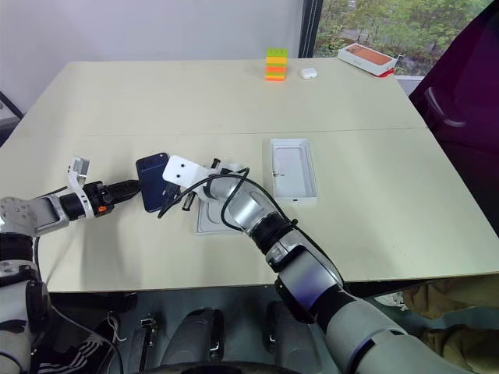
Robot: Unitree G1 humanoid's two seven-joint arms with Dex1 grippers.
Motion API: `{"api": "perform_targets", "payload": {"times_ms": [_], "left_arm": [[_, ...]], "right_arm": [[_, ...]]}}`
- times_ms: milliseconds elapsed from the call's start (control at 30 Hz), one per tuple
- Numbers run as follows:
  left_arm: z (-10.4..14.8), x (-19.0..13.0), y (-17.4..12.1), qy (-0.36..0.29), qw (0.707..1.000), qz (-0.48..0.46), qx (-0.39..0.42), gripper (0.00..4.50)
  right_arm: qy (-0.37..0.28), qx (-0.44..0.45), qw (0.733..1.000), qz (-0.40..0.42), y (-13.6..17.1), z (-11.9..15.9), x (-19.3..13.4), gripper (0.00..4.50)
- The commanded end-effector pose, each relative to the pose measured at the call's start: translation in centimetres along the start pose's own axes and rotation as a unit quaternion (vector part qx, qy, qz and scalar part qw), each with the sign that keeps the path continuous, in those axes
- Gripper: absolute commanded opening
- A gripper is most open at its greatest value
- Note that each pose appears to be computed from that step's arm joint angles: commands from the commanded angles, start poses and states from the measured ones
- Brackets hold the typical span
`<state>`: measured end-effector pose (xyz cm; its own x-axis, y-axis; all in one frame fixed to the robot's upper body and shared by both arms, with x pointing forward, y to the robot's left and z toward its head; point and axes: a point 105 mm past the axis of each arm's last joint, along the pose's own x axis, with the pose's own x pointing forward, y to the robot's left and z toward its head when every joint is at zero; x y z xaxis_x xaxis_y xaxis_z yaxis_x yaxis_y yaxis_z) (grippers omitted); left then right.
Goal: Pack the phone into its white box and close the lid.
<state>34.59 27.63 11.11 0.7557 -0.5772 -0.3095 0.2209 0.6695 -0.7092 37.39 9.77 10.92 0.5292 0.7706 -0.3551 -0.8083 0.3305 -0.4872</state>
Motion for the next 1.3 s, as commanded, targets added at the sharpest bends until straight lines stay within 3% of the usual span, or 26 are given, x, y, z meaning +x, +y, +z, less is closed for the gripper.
{"api": "perform_targets", "payload": {"times_ms": [33, 167, 333, 500, 700, 1033, 1200, 1300], "left_arm": [[0.1, 0.2, -0.2, -0.006, 1.000, 0.000, 0.001, 2.31], [0.2, 0.2, -0.2, -0.009, 1.000, 0.002, 0.004, 2.31], [-0.3, 0.4, -0.2, -0.002, 1.000, 0.001, 0.001, 2.31], [-2.0, 0.3, -1.6, 0.040, 0.997, -0.045, -0.038, 2.31], [-3.5, 0.4, -2.2, 0.073, 0.993, -0.066, -0.062, 2.31], [-3.7, 0.4, -2.9, 0.078, 0.988, -0.089, -0.096, 2.31], [-4.1, 0.5, -2.2, 0.099, 0.994, -0.015, -0.038, 2.31], [-3.7, 0.3, -3.2, 0.096, 0.994, -0.027, -0.036, 2.31]], "right_arm": [[0.010, -0.008, 1.000, 0.014, 0.4, 1.2, 0.7, 0.02], [0.061, -0.031, 0.998, 0.013, 0.8, 1.1, 1.4, 0.02], [0.015, -0.039, 0.997, 0.068, 2.3, 3.2, 1.1, 0.02], [0.014, -0.020, 0.992, 0.128, 3.9, 2.2, -0.2, 0.02], [0.031, -0.013, 0.994, 0.104, 3.0, 1.0, -0.7, 0.02], [0.030, -0.020, 0.995, 0.095, 3.1, 0.9, -0.8, 0.02], [0.033, -0.027, 0.995, 0.093, 3.1, 0.6, -0.9, 0.02], [0.033, -0.024, 0.995, 0.092, 3.1, 0.6, -0.9, 0.02]]}}
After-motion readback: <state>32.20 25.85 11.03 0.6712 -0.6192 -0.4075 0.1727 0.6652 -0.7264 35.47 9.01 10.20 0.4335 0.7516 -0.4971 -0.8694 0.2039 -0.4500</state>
